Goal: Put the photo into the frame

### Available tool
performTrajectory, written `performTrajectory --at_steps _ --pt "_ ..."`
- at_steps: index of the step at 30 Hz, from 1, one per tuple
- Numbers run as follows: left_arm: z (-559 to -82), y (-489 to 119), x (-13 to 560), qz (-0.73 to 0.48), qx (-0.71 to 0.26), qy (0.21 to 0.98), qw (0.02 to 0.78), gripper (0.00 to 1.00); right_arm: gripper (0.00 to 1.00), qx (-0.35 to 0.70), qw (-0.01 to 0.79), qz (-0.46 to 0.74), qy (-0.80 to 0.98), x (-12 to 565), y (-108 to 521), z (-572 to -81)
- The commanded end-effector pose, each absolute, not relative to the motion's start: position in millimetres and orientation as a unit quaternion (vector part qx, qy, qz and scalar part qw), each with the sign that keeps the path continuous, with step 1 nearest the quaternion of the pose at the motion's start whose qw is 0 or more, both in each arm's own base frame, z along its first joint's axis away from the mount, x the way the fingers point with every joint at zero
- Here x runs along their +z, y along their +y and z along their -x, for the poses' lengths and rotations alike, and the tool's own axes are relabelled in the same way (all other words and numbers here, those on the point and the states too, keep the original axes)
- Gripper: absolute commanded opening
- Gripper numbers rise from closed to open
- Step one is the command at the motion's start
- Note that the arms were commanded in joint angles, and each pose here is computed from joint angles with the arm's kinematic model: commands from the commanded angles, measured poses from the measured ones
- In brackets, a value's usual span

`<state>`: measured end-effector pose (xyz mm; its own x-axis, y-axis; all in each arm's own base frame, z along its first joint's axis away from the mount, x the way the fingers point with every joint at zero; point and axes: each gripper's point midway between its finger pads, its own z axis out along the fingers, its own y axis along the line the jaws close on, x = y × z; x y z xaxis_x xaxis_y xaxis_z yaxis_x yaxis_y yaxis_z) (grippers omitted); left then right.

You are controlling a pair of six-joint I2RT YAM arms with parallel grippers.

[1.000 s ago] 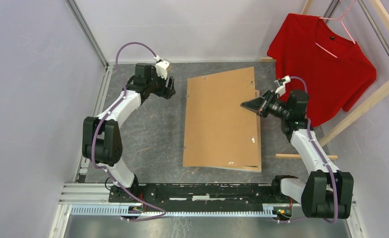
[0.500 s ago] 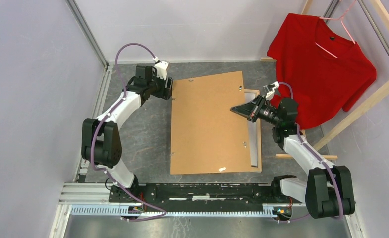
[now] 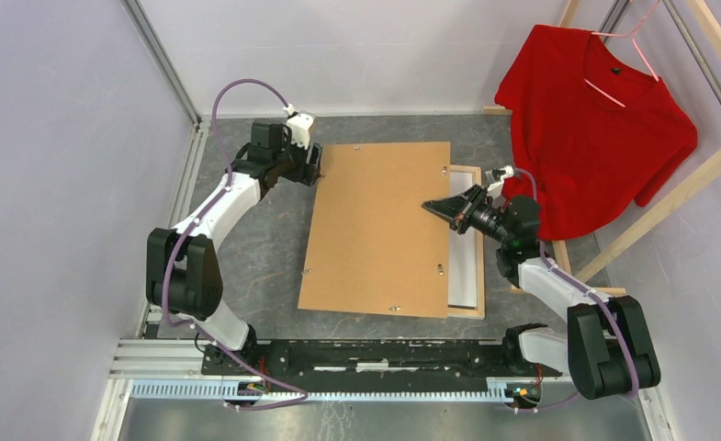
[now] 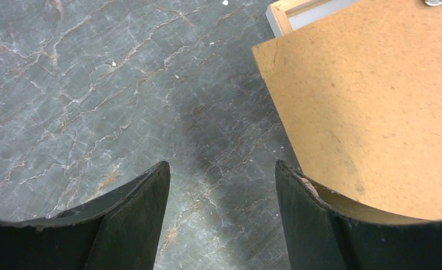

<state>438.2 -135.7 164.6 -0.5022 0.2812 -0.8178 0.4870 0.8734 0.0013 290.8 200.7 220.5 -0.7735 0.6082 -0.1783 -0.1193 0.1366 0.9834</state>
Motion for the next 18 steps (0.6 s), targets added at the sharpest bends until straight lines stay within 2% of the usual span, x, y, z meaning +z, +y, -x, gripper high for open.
performTrajectory --at_steps 1,9,18 --pt "-426 -146 180 -0.238 -0.131 0.847 0.456 0.75 0.00 0.670 0.320 -0.173 0.647 255 201 -290" --pt "-399 -168 158 -0.316 -0.135 0.845 0.410 0.74 0.00 0.670 0.324 -0.184 0.642 252 200 -291" --pt "-387 -170 156 -0.345 -0.121 0.842 0.397 0.75 0.00 0.663 0.343 -0.210 0.632 245 192 -293"
